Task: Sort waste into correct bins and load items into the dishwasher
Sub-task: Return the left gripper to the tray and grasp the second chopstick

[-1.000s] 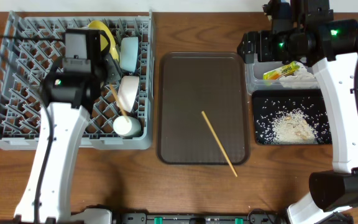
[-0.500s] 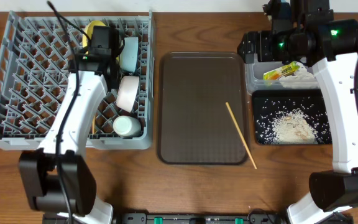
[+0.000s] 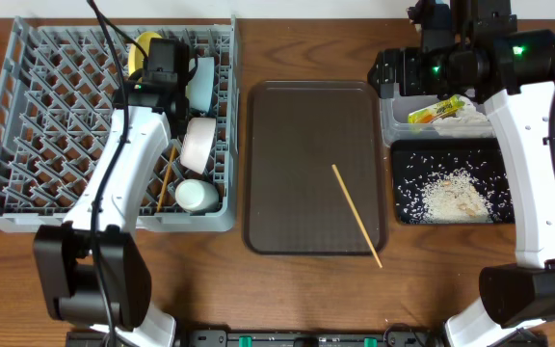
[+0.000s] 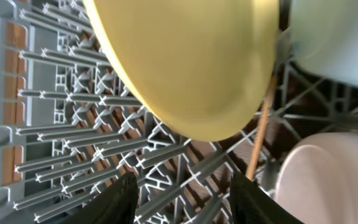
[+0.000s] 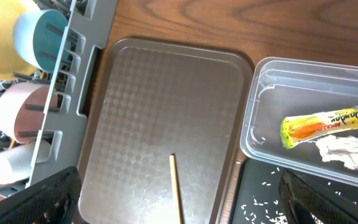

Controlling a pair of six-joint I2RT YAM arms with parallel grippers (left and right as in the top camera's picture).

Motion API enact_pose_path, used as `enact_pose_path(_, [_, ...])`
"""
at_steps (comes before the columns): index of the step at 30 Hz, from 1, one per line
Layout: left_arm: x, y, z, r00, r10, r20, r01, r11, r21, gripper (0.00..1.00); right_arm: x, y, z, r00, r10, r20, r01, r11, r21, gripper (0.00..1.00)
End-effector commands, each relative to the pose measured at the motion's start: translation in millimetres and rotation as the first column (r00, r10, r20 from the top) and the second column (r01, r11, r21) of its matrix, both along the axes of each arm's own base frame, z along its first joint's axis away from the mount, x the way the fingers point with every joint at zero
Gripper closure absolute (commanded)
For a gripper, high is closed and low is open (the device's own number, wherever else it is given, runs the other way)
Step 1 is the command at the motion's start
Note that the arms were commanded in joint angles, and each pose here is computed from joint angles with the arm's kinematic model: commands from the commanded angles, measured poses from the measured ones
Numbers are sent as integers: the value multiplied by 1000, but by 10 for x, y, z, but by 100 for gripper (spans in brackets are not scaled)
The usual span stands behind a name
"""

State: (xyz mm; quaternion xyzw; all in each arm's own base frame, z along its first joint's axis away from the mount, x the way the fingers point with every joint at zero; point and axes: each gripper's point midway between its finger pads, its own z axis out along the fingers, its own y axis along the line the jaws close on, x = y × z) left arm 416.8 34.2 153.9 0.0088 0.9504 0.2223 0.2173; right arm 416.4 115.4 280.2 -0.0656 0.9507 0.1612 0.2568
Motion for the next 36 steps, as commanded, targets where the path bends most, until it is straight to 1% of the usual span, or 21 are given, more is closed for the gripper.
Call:
enact_pose_path(1, [24,-243,750,978,20,210,1,995,-99,51,0,38,-16,1000,7,-4,-7,1000,-2,1])
enact_pose_path(3, [-35,-562,909,966,16,258,56,961,-271,51,0,38,-16,1000,7,-4,-7,1000,-2,1])
enact_pose_path(4, [-86,-789,962,964,1,266,104,918,-382,51,0,38,-16,1000,7,-4,-7,1000,-2,1])
enact_pose_path(6, [-196,-1172,1014,965,-52,256,184,831,-525,51,0,38,-16,1000,7,-4,-7,1000,-2,1])
enact_pose_path(8, [-288,-1366,959,974,-56,218,175,797,-578,51,0,38,-16,1000,7,-4,-7,1000,-2,1])
enact_pose_path(10, [-371,-1513,809,988,-25,155,116,781,-614,51,1,39,-16,1000,7,-4,-7,1000,-2,1])
enact_pose_path(13, [-497,-1791,525,999,25,45,11,755,-656,51,0,38,-16,1000,7,-4,-7,1000,-2,1])
enact_pose_path(15, [-560,-2013,343,999,38,-14,-38,743,-668,46,1,39,-16,1000,7,-4,-7,1000,-2,1])
enact_pose_path(18, [-609,-2374,65,998,-2,-69,-44,746,-664,40,0,38,-16,1000,7,-4,-7,1000,-2,1])
enact_pose_path(20, [-647,-2601,-162,994,-18,-109,-59,751,-658,34,1,39,-16,1000,7,-4,-7,1000,-2,1])
enact_pose_path(22, [-721,-2761,-403,985,-2,-171,-111,753,-648,32,0,38,-16,1000,7,-4,-7,1000,-2,1])
enact_pose_path(25, [-846,-2968,-680,966,-19,-259,-161,741,-652,33,0,38,-16,1000,7,-4,-7,1000,-2,1])
enact_pose_path(29, [-1004,-3239,-885,936,-85,-341,-185,705,-685,37,0,38,-16,1000,7,-4,-7,1000,-2,1])
enact_pose_path(31, [-1061,-3322,-959,930,-80,-359,-203,704,-681,38,0,38,-16,1000,7,-4,-7,1000,-2,1])
enact_pose_path(36, [-1186,-3565,-1170,922,-129,-366,-169,716,-678,38,0,38,-16,1000,7,-4,-7,1000,-2,1])
